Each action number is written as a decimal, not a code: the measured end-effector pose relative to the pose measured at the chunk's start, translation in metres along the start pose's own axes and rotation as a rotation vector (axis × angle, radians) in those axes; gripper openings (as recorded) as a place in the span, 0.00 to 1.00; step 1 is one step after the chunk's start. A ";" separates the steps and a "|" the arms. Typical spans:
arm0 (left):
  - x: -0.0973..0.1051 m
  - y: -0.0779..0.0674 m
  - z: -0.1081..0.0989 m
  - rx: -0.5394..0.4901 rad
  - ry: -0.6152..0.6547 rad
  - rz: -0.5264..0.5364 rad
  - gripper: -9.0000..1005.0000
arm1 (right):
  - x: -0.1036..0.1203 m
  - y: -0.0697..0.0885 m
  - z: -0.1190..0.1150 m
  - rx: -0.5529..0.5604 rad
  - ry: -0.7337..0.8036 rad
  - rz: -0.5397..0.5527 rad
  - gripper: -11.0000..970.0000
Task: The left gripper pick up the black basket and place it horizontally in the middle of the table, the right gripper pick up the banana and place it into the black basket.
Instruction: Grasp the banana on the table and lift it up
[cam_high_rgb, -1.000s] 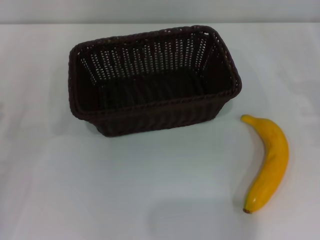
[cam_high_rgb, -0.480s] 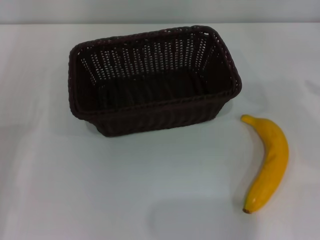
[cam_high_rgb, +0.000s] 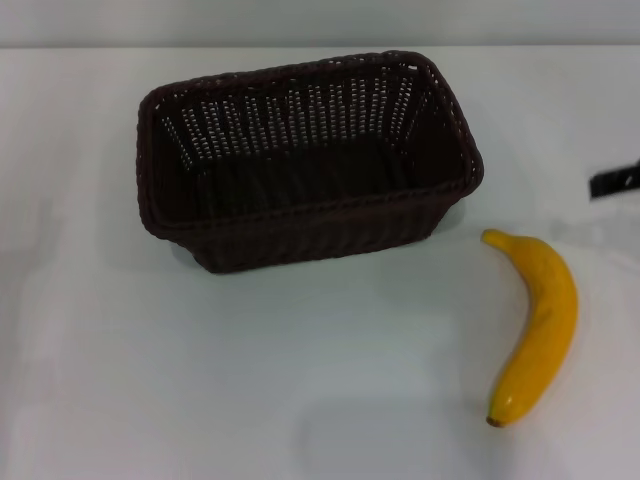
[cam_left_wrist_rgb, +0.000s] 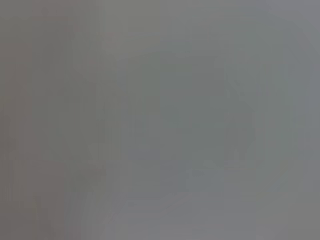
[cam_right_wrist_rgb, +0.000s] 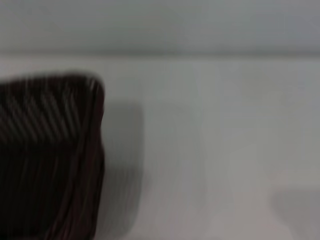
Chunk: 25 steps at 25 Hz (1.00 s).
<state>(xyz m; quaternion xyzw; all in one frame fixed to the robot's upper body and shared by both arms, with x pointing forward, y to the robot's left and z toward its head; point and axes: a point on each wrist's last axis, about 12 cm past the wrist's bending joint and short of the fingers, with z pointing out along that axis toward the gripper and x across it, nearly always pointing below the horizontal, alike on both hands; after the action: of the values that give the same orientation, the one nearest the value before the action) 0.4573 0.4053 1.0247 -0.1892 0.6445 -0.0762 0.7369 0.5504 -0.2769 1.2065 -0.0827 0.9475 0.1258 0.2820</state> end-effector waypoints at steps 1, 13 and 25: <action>0.002 -0.001 0.001 -0.003 0.008 0.003 0.88 | 0.003 0.013 0.005 0.017 0.066 0.004 0.88; 0.010 -0.011 0.009 0.008 0.028 -0.017 0.88 | 0.014 0.067 0.019 0.011 0.227 -0.020 0.88; 0.012 -0.018 0.016 0.021 0.029 -0.007 0.88 | 0.017 0.063 0.042 0.096 0.254 -0.010 0.88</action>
<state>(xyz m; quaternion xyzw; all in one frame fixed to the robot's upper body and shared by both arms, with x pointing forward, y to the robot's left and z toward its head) 0.4770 0.3878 1.0221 -0.1823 0.6537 -0.0882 0.7291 0.5436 -0.2063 1.1753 -0.0893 0.9801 0.0675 0.1642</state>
